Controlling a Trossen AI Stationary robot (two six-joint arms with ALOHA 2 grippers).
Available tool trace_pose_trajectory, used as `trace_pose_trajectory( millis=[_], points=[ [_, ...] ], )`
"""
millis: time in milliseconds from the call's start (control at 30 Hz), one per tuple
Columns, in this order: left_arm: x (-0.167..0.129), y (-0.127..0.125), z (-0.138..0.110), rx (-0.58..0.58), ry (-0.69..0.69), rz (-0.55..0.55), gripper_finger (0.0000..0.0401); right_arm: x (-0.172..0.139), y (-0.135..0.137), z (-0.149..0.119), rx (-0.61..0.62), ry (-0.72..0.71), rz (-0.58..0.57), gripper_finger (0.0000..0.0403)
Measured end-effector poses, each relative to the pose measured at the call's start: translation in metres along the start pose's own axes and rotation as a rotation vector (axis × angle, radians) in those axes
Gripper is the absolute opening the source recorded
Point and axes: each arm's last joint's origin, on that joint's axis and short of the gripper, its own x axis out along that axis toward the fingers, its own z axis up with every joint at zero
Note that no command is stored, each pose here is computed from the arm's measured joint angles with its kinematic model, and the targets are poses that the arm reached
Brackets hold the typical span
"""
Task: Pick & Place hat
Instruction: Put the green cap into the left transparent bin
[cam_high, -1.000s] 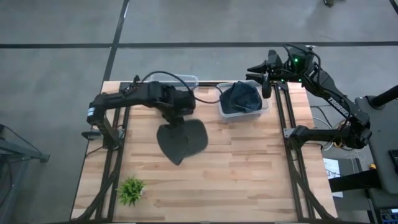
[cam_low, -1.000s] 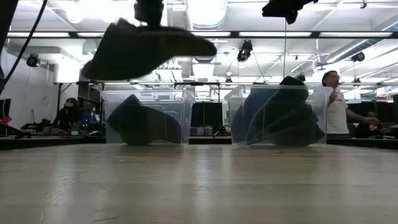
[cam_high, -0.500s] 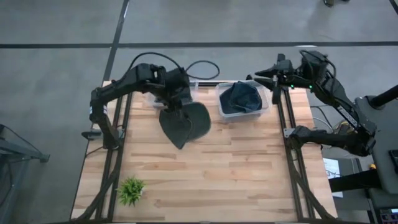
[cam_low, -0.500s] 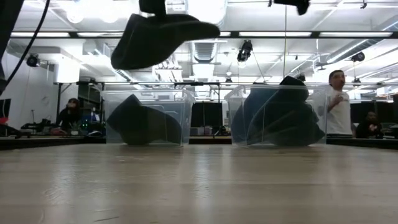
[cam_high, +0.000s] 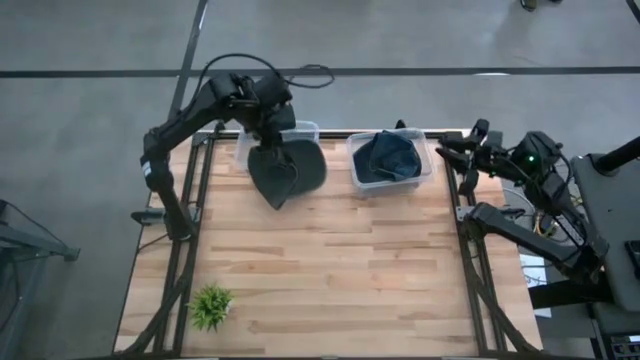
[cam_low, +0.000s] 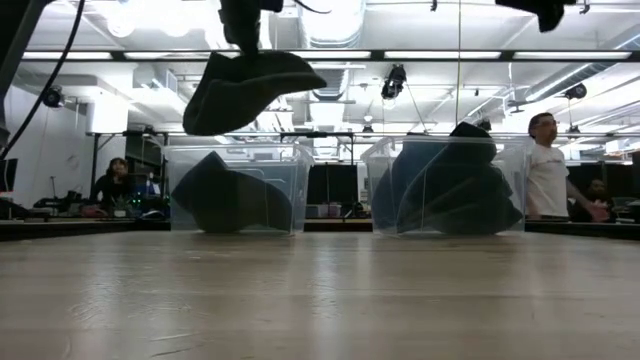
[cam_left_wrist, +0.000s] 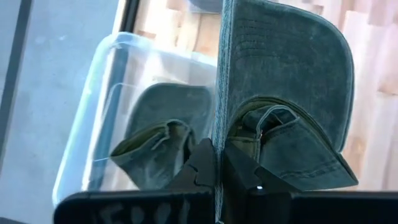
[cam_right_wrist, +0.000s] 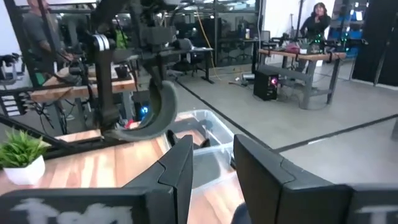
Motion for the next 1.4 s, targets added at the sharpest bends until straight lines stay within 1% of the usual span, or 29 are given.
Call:
trace_pose_trajectory(
  millis=[200, 333, 433, 600, 767, 900, 933, 1033, 1067, 1167, 1267, 1400],
  points=[
    [0.002, 0.015, -0.001, 0.014, 0.007, 0.021, 0.0006, -0.005, 0.002, -0.013, 0.092, -0.003, 0.004, 0.0111],
    [0.006, 0.024, 0.001, 0.077, 0.016, 0.036, 0.0006, -0.004, 0.001, -0.019, 0.104, 0.014, 0.0, 0.0111],
    [0.013, 0.034, 0.003, 0.074, 0.019, 0.047, 0.0006, -0.001, 0.0, -0.022, 0.123, 0.032, 0.001, 0.0111],
    [0.014, 0.05, 0.009, 0.116, -0.037, 0.105, 0.0006, 0.002, -0.002, -0.027, 0.186, 0.051, -0.002, 0.0111],
    [0.01, 0.056, 0.018, 0.148, -0.061, 0.138, 0.0006, 0.003, -0.002, -0.028, 0.193, 0.054, -0.003, 0.0111],
    [0.009, 0.063, 0.022, 0.196, -0.096, 0.174, 0.0006, 0.003, -0.002, -0.028, 0.196, 0.055, 0.002, 0.0111],
    [0.012, 0.065, 0.023, 0.215, -0.079, 0.192, 0.0006, 0.003, -0.002, -0.028, 0.196, 0.055, 0.005, 0.0111],
    [0.023, 0.072, 0.022, 0.254, 0.046, 0.288, 0.0006, 0.003, -0.002, -0.028, 0.196, 0.055, 0.005, 0.0111],
    [0.026, 0.074, 0.021, 0.256, 0.073, 0.298, 0.0005, 0.003, -0.002, -0.028, 0.196, 0.055, 0.006, 0.0111],
    [0.027, 0.075, 0.019, 0.254, 0.084, 0.281, 0.0005, 0.003, -0.002, -0.028, 0.194, 0.056, 0.006, 0.0111],
    [0.026, 0.075, 0.019, 0.273, 0.086, 0.286, 0.0005, 0.003, -0.002, -0.028, 0.193, 0.055, 0.006, 0.0111],
    [0.032, 0.08, 0.019, 0.268, 0.106, 0.276, 0.0005, 0.003, -0.002, -0.028, 0.196, 0.055, 0.006, 0.0111]
  ],
)
